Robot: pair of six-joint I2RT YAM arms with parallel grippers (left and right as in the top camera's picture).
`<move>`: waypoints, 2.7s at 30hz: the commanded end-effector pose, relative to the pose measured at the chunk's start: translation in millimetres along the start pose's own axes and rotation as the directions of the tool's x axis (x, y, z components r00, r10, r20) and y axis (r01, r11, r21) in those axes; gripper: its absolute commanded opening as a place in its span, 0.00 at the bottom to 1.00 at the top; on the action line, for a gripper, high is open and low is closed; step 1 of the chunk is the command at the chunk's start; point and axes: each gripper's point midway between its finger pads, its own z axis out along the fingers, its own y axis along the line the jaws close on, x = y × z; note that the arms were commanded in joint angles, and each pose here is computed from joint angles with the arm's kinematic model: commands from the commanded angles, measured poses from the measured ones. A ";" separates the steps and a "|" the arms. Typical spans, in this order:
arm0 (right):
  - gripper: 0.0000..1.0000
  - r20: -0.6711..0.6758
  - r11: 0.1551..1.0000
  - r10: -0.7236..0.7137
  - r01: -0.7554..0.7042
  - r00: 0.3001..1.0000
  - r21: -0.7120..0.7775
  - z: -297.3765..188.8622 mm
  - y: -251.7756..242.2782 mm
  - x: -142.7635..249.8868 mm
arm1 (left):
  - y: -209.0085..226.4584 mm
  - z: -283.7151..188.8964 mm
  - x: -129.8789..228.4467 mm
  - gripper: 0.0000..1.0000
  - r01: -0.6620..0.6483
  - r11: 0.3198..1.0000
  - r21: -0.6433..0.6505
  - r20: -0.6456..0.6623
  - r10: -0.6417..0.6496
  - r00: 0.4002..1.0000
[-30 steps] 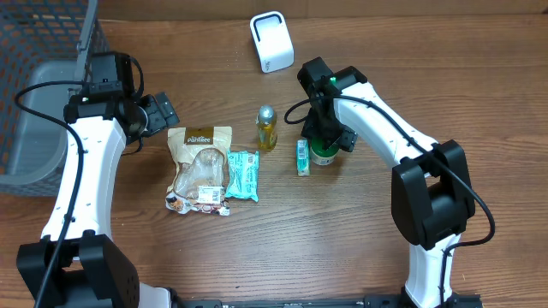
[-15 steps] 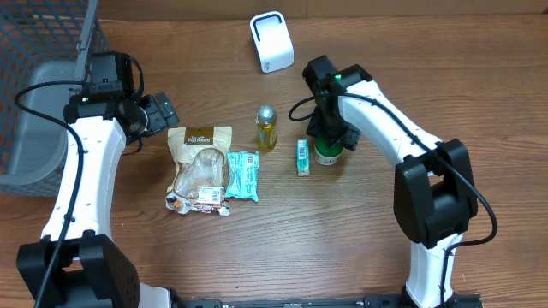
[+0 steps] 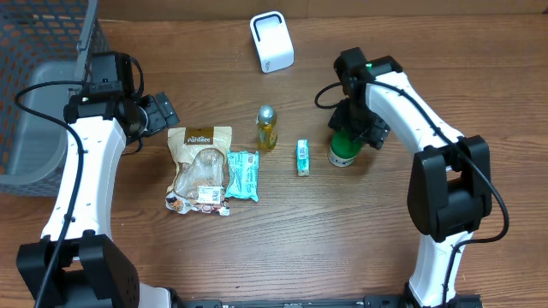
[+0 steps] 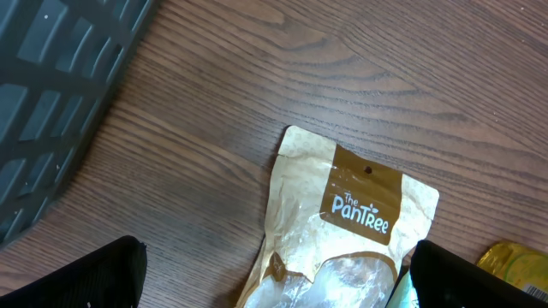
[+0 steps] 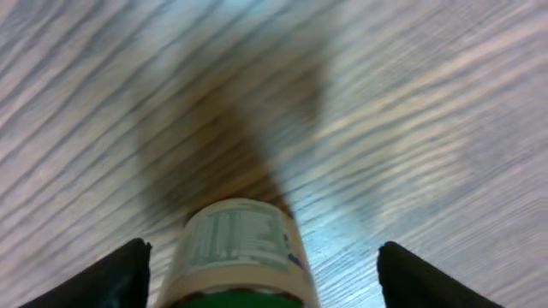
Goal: Scan the item barcode
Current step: 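Lift the green-capped jar with the right gripper and move it right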
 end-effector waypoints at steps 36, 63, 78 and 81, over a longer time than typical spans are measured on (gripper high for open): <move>0.68 -0.020 0.958 -0.287 0.287 0.958 -0.006 6.4 17.7 29.9 | -3.1 -6.6 -5.0 0.99 -0.008 1.000 0.014 0.021 0.008 1.000; 0.92 0.001 0.934 -0.345 0.344 0.939 -0.094 5.6 36.7 28.8 | -3.1 -6.6 -5.0 1.00 -0.008 1.000 0.014 0.021 0.008 1.000; 0.55 -0.003 0.961 -0.260 0.259 0.966 -0.093 5.7 36.7 27.7 | -3.1 -6.6 -5.0 1.00 -0.008 1.000 0.014 0.021 0.008 1.000; 0.55 -0.004 0.961 -0.262 0.260 0.965 -0.092 5.7 36.5 27.9 | -3.1 -6.6 -5.0 0.99 -0.008 1.000 0.014 0.021 0.008 1.000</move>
